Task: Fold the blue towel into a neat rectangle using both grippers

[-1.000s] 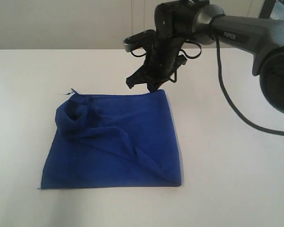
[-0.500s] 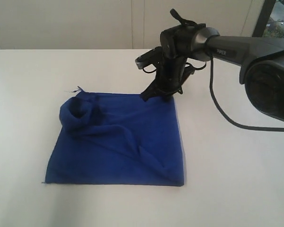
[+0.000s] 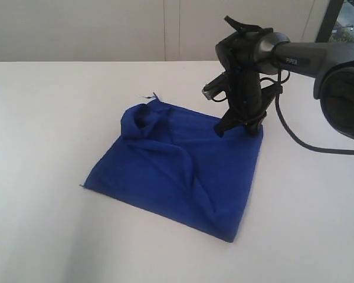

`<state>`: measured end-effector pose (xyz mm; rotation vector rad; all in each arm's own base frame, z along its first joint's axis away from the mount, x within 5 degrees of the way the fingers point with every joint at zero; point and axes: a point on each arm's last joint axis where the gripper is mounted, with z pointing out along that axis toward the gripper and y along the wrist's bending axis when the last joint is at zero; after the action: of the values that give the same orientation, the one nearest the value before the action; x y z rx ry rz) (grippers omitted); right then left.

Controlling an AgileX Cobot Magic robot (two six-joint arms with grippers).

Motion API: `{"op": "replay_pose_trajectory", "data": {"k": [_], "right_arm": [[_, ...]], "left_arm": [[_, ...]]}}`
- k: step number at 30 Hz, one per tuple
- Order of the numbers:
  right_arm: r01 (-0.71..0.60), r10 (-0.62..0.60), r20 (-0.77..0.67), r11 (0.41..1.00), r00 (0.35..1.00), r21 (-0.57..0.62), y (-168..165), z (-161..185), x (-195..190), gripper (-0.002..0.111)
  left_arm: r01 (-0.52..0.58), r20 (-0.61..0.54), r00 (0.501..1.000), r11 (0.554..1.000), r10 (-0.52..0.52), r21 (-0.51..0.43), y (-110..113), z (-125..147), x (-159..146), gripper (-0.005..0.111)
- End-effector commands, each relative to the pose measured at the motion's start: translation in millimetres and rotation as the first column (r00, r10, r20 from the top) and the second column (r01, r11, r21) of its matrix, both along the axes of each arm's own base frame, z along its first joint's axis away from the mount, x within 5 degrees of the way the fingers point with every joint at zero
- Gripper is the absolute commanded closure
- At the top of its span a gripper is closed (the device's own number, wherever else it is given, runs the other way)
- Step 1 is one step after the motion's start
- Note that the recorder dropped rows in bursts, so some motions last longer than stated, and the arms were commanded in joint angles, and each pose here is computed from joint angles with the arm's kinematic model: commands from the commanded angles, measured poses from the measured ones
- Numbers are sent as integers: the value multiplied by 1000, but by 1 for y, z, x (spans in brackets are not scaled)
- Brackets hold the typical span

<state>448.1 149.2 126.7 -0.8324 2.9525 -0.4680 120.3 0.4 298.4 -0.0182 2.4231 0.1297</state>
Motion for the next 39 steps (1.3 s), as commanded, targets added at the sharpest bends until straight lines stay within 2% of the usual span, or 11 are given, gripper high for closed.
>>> {"op": "replay_pose_trajectory", "data": {"k": [1,5,16,20,23,24,27,30,34,39], "right_arm": [[50,-52,-161,999,986,-19,-11,-28,-26,108],[70,-72,-241,997,968,-18,-17,-32,-50,108],[139,-119,-390,990,913,24,-37,-6,-134,108],[140,-108,-341,988,934,69,-42,5,-150,108],[127,-77,-294,980,953,153,-39,22,-154,108],[117,-64,-228,967,972,228,-35,37,-154,108],[70,-80,14,934,997,351,-30,73,-141,108],[21,-141,232,890,962,456,-20,93,-116,108],[55,-243,303,854,921,518,-14,90,-73,108],[48,-255,327,848,910,527,-4,82,-34,108]], "left_arm": [[-4,-4,1000,1000,4,-5,0,-2,-1,107],[-4,-4,1000,1000,4,-5,0,-2,-1,107],[-4,-4,1000,1000,4,-5,0,-2,-1,107],[-4,-4,1000,1000,4,-5,0,-2,-1,107],[-4,-4,1000,1000,4,-5,0,-2,-1,107],[-4,-4,1000,1000,4,-5,0,-2,-1,107],[-4,-4,1000,1000,4,-5,0,-2,-1,107],[-4,-4,1000,1000,4,-5,0,-2,-1,107],[-4,-4,1000,1000,4,-5,0,-2,-1,107],[-4,-4,1000,1000,4,-5,0,-2,-1,107]]}}
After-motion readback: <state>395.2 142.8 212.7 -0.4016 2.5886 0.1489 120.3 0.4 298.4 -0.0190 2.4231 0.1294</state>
